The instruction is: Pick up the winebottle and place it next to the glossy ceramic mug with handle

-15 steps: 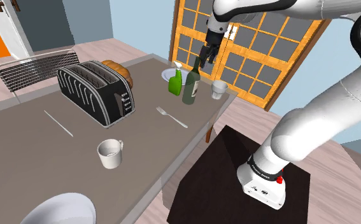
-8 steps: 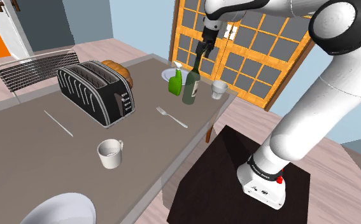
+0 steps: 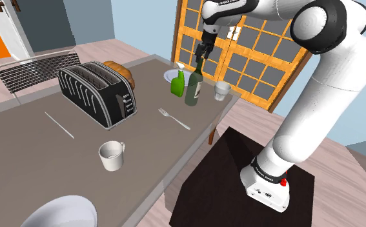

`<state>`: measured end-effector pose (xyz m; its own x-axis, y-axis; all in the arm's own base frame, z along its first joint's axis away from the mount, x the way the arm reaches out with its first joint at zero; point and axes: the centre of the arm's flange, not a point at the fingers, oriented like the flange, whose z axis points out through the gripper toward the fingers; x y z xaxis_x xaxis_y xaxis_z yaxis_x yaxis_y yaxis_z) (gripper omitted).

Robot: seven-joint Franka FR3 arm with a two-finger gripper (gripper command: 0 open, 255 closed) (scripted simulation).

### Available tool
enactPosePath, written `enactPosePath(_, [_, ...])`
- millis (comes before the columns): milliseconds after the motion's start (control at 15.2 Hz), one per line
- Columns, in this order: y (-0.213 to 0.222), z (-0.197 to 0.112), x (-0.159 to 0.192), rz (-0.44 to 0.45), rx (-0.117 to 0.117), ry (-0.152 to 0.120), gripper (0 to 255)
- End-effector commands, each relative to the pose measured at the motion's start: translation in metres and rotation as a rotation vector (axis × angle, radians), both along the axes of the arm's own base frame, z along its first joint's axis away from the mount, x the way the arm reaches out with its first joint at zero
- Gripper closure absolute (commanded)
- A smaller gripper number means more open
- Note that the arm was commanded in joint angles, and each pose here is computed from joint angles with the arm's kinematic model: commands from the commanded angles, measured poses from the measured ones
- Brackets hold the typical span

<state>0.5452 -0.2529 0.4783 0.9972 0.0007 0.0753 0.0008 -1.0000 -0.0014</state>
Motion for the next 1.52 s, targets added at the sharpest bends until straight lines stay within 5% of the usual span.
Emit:
enactPosePath(0, [0.000, -0.010, 0.002, 0.000, 0.000, -0.001, 0])
enactPosePath(594, [0.000, -0.018, 0.002, 0.000, 0.000, -0.001, 0])
enactPosePath(660, [0.000, -0.018, 0.002, 0.000, 0.000, -0.001, 255])
enactPosePath(1452, [0.000, -0.003, 0.002, 0.000, 0.000, -0.001, 255])
